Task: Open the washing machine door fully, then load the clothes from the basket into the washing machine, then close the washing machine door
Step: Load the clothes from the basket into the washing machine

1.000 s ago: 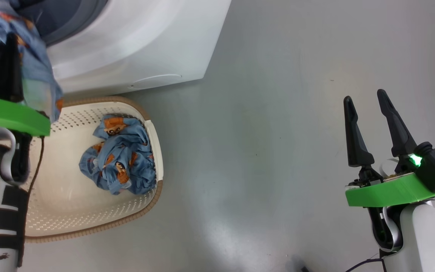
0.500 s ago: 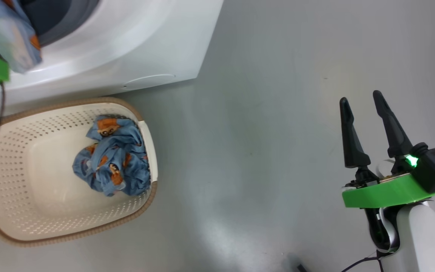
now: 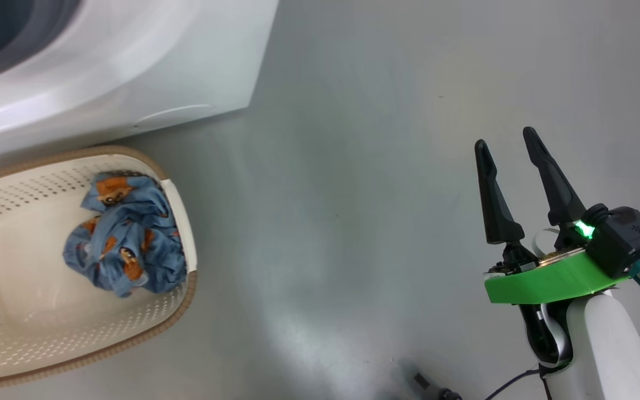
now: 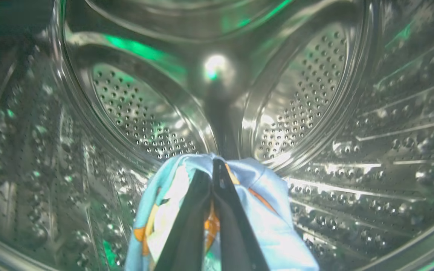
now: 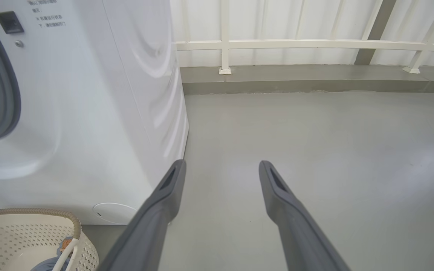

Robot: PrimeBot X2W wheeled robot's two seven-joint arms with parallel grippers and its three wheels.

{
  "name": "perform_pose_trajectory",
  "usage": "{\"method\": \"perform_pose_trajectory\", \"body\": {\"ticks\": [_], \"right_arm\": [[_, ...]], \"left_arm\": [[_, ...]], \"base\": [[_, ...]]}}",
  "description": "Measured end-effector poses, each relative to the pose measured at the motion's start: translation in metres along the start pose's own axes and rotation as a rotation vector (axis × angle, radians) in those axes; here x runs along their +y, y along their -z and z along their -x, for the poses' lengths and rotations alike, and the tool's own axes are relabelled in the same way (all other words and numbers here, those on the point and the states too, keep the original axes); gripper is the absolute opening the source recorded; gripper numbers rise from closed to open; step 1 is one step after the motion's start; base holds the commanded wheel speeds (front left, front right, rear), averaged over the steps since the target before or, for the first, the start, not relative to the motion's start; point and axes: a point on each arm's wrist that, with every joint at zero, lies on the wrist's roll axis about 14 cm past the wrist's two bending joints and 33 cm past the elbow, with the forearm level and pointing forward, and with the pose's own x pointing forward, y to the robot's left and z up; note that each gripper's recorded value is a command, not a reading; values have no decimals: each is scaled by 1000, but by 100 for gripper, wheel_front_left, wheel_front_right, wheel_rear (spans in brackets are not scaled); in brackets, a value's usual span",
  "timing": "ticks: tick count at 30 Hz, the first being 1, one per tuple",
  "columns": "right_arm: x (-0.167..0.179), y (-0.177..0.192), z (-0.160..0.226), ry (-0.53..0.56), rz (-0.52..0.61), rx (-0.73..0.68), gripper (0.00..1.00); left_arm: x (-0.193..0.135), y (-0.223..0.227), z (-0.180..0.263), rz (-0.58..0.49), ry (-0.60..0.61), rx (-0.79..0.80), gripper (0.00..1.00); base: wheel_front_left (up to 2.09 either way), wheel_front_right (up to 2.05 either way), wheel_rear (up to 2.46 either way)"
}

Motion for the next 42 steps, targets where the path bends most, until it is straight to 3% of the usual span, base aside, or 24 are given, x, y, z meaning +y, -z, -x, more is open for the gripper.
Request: {"method": "perform_pose_trajectory", "body": {"ticks": [4,8,10,11,13,26,42], "right_arm": [[-4,3,2,14,-12,10,100],[-5,4,2,14,-7,14,100],[-5,2,-1,12,-4,7,100],[-4,1,-1,10,-3,5,100],[-4,1,-2,9,-4,5,100],[1,-7,-5,-1,-16,-24,100],[8,-28,-3,-31,-8,-74,100]], "left_arm": [[-5,29,2,-7,5,68,0],[-9,54,6,-7,12,135,19],[-10,64,8,-4,15,161,45],[-10,67,9,-4,18,168,70],[-9,68,10,-5,17,176,100],[-14,48,16,56,26,144,100],[-28,33,67,95,64,111,100]], "base": [[0,0,0],[0,0,0],[0,0,0],[0,0,0],[0,0,0],[0,0,0],[0,0,0]]}}
